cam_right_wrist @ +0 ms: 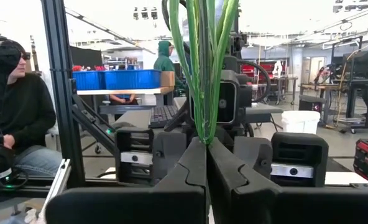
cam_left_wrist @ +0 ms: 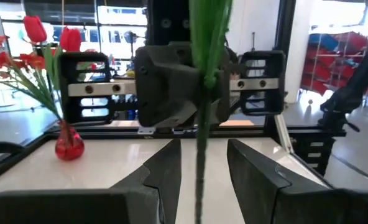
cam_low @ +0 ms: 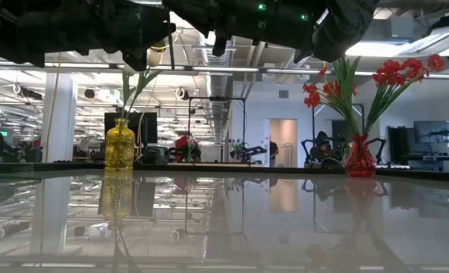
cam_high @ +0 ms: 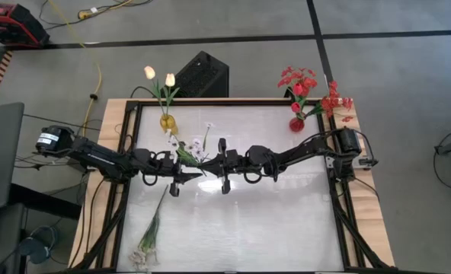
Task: Sort flowers into vase by color
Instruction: Put the right white flowers in the yellow vase
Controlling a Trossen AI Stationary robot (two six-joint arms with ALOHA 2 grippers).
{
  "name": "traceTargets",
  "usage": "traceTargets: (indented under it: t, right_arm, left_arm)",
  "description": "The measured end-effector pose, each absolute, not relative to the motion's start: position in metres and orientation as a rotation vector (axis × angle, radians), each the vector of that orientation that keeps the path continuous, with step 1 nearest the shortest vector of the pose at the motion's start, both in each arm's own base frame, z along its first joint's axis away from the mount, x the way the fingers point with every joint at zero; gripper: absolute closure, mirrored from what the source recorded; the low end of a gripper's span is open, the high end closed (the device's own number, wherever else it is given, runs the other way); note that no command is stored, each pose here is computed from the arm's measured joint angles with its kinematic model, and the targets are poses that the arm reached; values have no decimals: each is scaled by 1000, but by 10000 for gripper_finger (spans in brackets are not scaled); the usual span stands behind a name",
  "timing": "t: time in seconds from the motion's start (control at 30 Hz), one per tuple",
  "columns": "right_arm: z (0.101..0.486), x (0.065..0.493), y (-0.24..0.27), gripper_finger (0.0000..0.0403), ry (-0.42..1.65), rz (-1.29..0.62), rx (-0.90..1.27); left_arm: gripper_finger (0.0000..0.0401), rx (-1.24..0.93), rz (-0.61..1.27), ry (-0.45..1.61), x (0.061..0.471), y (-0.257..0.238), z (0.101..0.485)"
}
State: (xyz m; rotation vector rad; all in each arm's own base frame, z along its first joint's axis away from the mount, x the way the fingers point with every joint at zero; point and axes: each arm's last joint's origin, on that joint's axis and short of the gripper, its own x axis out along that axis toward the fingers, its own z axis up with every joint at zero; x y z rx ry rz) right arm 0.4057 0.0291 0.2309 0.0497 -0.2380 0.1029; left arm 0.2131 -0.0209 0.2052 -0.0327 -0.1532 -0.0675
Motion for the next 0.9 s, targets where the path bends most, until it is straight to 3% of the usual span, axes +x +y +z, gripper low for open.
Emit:
traceTargets:
  t: [0.27,0.43,0.5,0.9]
  right_arm:
    - [232,406,29,379,-243,102,48]
    - [232,406,29,369,-240,100,47]
    - [231,406,29,357,-239,99,49]
    - [240,399,25,237,-100,84,-32]
  left_arm:
    - [294,-48,-71,-160,222,-22,217]
    - [367,-50,-45,-131,223,-21,216]
    - [390,-52,-40,-128,223,-21,216]
    - [399,-14,48,-107,214,-18,222]
